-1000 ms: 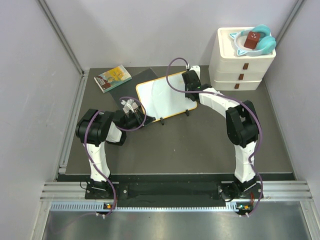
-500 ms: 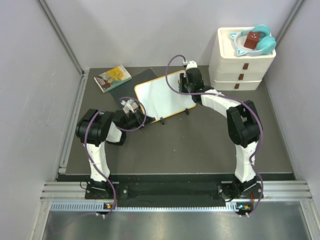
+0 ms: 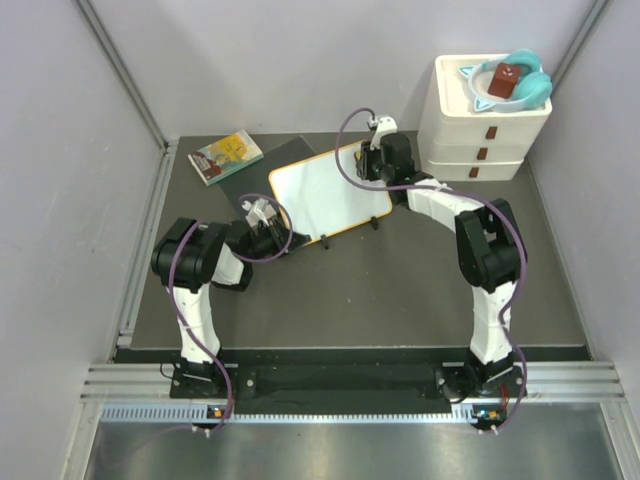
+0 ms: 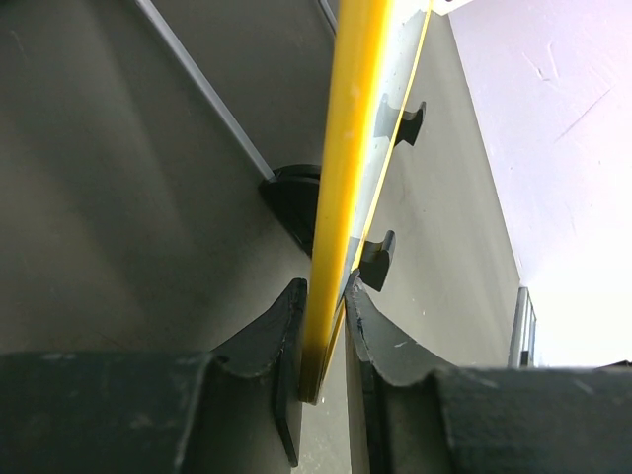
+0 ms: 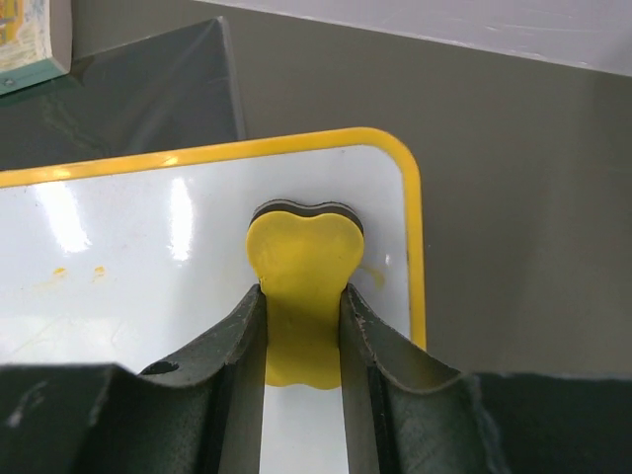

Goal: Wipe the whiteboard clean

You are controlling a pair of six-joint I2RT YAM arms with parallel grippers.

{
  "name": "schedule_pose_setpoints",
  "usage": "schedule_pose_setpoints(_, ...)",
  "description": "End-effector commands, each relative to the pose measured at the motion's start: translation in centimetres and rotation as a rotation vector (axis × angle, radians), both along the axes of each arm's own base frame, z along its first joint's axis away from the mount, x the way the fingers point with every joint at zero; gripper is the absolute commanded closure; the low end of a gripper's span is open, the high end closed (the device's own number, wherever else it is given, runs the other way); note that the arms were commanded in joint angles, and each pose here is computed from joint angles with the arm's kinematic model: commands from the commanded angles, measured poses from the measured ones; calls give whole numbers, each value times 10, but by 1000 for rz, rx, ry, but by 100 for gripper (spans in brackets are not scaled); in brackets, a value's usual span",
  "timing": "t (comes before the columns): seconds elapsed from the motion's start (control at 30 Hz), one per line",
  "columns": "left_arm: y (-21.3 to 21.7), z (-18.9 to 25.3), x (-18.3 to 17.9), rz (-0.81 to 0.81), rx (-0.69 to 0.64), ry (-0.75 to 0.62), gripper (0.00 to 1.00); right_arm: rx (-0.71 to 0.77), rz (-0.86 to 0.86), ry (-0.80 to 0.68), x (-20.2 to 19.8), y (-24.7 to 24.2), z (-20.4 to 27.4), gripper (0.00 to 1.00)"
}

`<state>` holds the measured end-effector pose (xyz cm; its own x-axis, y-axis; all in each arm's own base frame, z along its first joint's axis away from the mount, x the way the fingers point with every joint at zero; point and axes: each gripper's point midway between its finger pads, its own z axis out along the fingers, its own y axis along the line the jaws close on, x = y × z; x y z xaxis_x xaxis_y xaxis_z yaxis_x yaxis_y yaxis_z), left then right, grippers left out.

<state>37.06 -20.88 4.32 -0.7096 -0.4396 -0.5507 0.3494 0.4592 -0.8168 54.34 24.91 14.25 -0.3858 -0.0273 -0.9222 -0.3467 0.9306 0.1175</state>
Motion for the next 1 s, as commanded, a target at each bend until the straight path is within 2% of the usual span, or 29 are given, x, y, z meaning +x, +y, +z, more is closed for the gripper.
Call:
schedule_pose_setpoints(0.0, 12, -36, -8, 46, 76, 110, 100, 59, -4, -48, 14, -20, 3, 100)
schedule_pose_setpoints(0.33, 11, -37, -8, 46, 77, 113, 100, 62, 38, -4, -17, -30, -28, 100)
schedule_pose_setpoints(0.63, 11, -36, -8, 45, 77, 112, 100, 98, 17, 20, -39, -36, -31, 100)
schedule_pose_setpoints(0.97, 11, -36, -8, 46, 79, 109, 100, 117, 57, -42, 2, -16, 6, 100)
